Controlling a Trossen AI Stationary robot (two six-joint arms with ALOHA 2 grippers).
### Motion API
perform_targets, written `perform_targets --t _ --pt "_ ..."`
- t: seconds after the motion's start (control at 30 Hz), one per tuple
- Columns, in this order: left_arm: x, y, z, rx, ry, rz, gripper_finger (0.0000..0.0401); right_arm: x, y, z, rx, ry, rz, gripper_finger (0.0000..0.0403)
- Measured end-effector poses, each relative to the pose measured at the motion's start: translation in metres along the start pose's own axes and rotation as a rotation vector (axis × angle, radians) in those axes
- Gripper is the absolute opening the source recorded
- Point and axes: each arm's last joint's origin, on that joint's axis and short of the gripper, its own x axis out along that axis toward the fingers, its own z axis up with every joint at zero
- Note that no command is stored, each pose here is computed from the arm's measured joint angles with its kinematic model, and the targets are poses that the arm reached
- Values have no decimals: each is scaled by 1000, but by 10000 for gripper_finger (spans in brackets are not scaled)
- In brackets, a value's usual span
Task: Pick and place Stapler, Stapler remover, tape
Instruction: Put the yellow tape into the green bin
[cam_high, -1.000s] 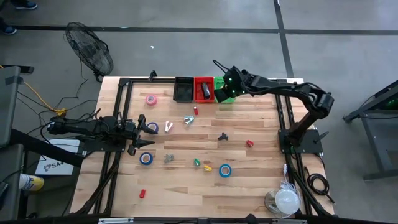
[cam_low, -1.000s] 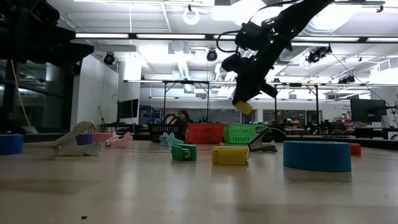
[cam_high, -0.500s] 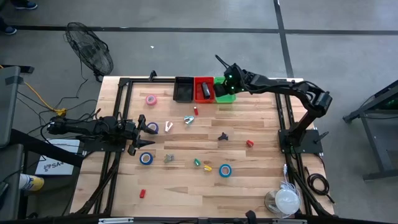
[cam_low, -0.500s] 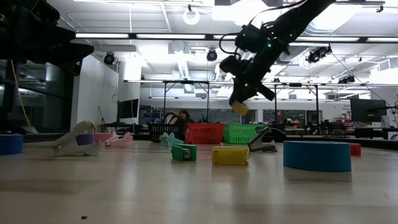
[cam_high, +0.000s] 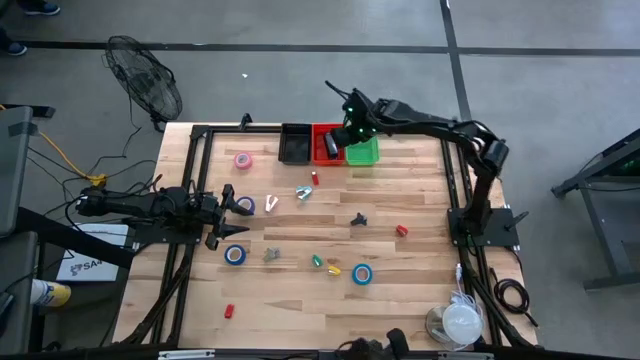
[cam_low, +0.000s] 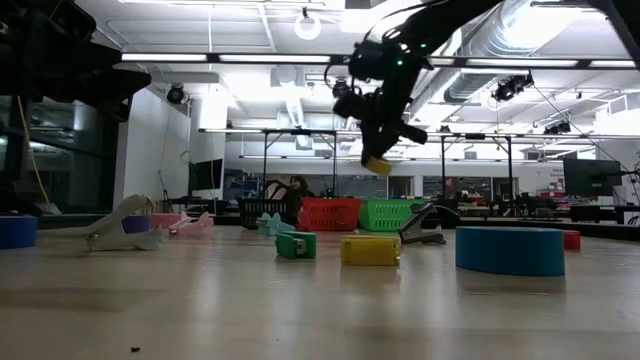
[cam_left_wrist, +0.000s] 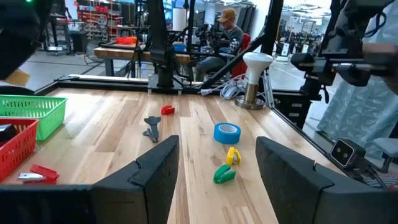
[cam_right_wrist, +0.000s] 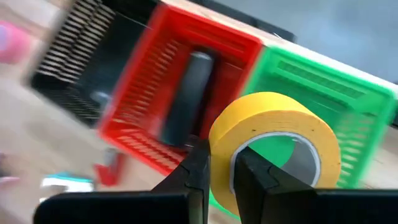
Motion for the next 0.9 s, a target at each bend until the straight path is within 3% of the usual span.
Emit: perform_targets --t 0.17,0.37,0.9 --pt "0 0 0 0 0 0 211 17 2 3 -7 107 -86 37" --pt "0 0 0 0 0 0 211 40 1 -4 -17 198 -91 37" --pt "0 0 0 0 1 0 211 51 0 -8 -31 228 -121 37"
